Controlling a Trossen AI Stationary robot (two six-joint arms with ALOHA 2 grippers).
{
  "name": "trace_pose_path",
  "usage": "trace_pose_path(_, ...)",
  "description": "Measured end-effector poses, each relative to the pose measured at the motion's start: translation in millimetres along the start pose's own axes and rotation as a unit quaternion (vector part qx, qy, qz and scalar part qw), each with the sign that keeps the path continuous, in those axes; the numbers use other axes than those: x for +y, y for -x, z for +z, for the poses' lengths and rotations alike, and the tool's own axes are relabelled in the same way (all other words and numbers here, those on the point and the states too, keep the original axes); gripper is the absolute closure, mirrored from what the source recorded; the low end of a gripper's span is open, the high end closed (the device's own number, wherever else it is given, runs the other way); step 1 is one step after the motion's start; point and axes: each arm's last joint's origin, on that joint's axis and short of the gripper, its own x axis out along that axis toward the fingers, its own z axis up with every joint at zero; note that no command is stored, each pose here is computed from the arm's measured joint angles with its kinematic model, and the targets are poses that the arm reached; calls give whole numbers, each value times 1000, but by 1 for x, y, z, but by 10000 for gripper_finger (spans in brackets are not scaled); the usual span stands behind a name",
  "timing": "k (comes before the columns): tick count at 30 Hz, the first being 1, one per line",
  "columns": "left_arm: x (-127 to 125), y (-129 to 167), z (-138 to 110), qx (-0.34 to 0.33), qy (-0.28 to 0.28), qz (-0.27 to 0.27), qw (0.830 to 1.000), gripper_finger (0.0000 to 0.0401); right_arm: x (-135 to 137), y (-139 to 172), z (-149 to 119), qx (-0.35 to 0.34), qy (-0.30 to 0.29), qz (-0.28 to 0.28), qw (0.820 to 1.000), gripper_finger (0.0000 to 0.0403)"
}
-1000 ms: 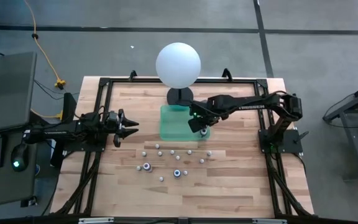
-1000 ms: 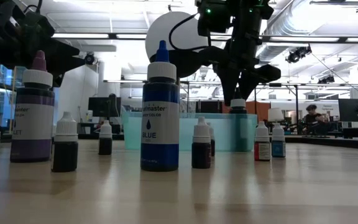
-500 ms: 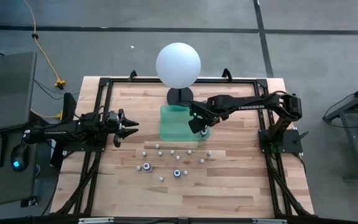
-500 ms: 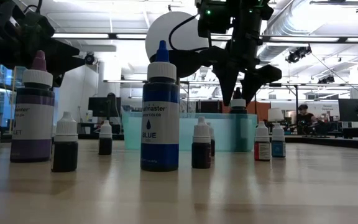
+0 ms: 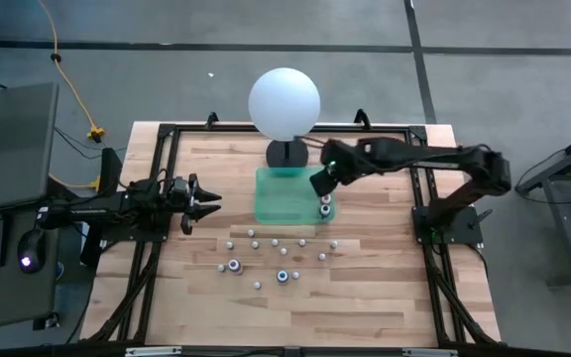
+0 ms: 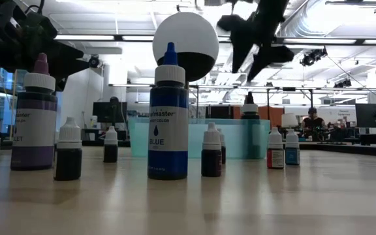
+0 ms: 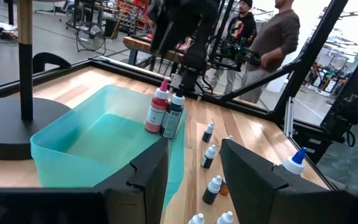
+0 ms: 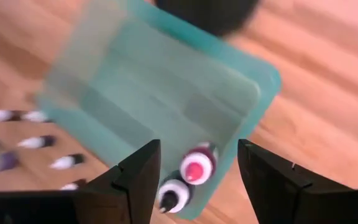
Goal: Pick & Place food coloring
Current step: Put the large blue food coloring bottle into the bin
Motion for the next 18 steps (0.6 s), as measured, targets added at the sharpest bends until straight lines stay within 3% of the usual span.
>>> trace_pose_path(4, 0, 0, 0, 0, 0, 0, 1000, 254, 5, 33, 1, -59, 72, 70, 993, 199)
trace_pose_path(7, 0, 0, 0, 0, 0, 0, 1000, 254, 10, 58, -2, -99, 125, 137, 978, 198)
trace_pose_path(13, 0, 0, 0, 0, 0, 0, 1000, 254, 33, 92, -26, -131, 256, 260, 922, 198)
trace_pose_path(18, 0, 0, 0, 0, 0, 0, 1000, 254, 58, 92, -60, -111, 365, 288, 878, 198)
